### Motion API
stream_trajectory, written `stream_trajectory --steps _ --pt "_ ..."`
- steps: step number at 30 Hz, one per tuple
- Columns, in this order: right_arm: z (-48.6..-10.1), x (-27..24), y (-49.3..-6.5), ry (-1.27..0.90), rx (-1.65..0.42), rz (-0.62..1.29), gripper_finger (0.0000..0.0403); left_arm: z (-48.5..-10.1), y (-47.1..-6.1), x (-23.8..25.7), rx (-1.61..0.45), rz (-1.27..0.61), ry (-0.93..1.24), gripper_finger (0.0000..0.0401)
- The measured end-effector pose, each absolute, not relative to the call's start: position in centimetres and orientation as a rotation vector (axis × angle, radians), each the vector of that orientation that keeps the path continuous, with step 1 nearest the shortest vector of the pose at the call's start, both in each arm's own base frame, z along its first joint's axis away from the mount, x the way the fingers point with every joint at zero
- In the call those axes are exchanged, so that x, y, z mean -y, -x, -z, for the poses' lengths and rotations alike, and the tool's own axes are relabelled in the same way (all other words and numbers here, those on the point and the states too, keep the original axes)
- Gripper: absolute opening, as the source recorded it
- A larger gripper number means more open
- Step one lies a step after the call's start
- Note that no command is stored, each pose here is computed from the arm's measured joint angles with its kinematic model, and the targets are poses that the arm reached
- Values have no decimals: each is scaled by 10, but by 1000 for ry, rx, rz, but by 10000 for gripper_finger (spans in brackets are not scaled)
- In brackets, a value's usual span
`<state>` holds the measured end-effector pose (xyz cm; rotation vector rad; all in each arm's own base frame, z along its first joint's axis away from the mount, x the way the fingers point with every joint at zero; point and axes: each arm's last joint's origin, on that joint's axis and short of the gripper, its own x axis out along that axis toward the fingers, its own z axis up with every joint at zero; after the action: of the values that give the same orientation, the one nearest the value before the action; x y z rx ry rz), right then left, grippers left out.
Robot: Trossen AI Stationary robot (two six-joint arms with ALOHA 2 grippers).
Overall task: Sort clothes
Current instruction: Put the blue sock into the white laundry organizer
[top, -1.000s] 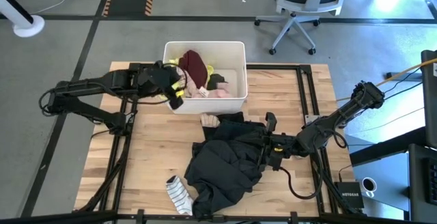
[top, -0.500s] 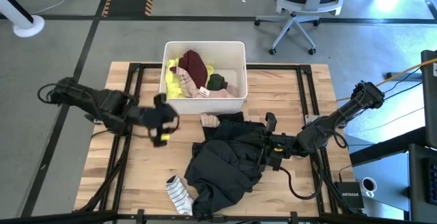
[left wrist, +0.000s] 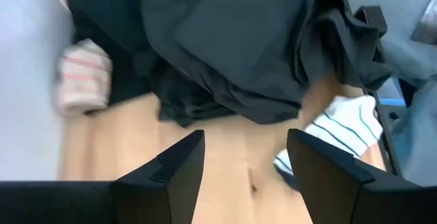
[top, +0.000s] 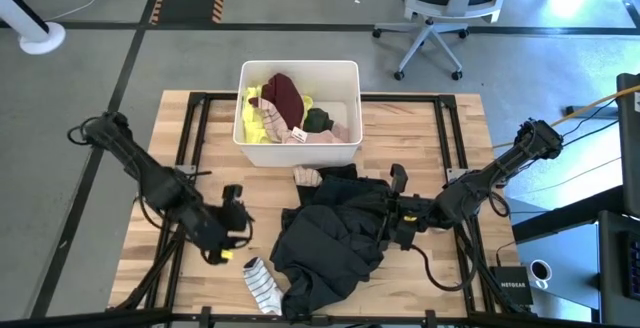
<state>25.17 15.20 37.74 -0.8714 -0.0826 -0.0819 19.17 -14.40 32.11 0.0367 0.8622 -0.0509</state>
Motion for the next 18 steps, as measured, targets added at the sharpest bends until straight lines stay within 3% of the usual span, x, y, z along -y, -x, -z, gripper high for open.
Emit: stream_trajectory --steps 10,18 --pt "-382 -152 -251 941 119 110 33 -259 -197 173 -1050 1 124 203" --pt "-384 -151 -251 967 128 118 33 -210 -205 184 -1134 90 272 203"
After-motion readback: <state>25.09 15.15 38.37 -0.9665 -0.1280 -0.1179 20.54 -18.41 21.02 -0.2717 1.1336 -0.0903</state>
